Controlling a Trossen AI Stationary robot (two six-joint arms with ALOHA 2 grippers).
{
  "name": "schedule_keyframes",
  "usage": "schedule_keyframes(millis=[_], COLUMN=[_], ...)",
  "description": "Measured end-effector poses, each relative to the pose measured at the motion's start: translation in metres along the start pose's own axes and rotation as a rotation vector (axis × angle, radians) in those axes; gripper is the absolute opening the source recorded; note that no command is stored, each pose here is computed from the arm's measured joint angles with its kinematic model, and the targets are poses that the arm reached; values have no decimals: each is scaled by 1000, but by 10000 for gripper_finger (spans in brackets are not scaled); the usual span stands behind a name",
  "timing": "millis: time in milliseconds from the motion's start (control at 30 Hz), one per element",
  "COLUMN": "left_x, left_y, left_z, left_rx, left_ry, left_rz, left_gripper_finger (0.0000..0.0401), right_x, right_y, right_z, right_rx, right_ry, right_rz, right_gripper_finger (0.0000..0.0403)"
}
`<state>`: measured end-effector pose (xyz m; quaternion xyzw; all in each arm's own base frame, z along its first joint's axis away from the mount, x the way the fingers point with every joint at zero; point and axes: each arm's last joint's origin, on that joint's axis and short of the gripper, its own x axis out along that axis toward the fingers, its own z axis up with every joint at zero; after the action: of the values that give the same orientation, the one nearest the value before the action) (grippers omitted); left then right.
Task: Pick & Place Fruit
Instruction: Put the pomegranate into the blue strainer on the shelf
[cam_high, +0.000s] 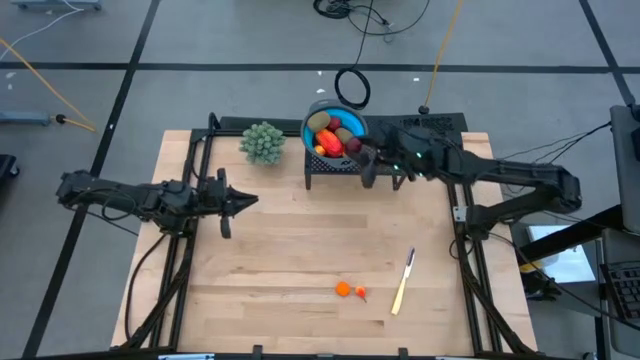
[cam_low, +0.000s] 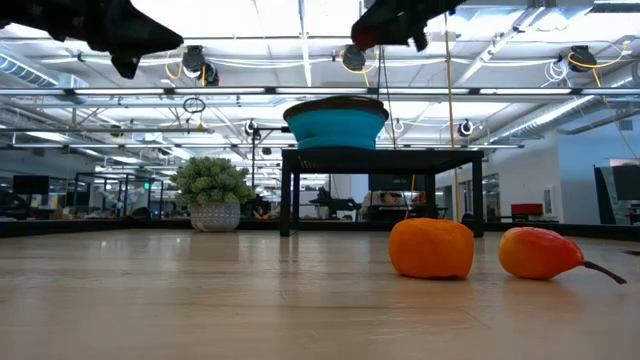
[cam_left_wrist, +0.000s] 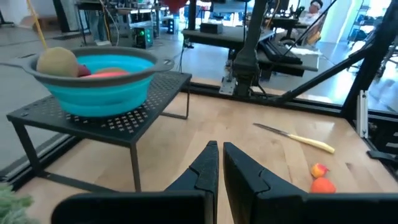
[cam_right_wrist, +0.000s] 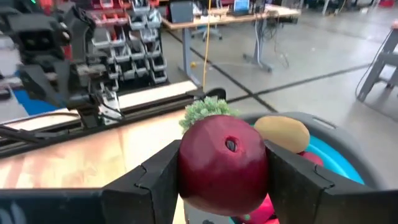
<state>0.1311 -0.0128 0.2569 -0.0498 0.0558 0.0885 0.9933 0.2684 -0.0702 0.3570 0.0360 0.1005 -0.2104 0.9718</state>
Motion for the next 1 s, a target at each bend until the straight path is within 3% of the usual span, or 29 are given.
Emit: schedule_keyframes(millis=[300, 633, 1000], left_x=[-14, -11, 1], left_y=[1, 7, 16], left_z=[3, -3, -38], left_rx=[21, 28, -32], left_ry=[-23, 25, -18], left_rz=[-133, -171, -186], left_gripper_finger=[21, 21, 21], right_x=[40, 71, 75], right_y=[-30, -56, -81], right_z=[2, -14, -12], right_rx=[11, -2, 3], right_ry=[97, 175, 133], right_rz=[-40, -102, -170], right_gripper_finger=[194, 194, 194])
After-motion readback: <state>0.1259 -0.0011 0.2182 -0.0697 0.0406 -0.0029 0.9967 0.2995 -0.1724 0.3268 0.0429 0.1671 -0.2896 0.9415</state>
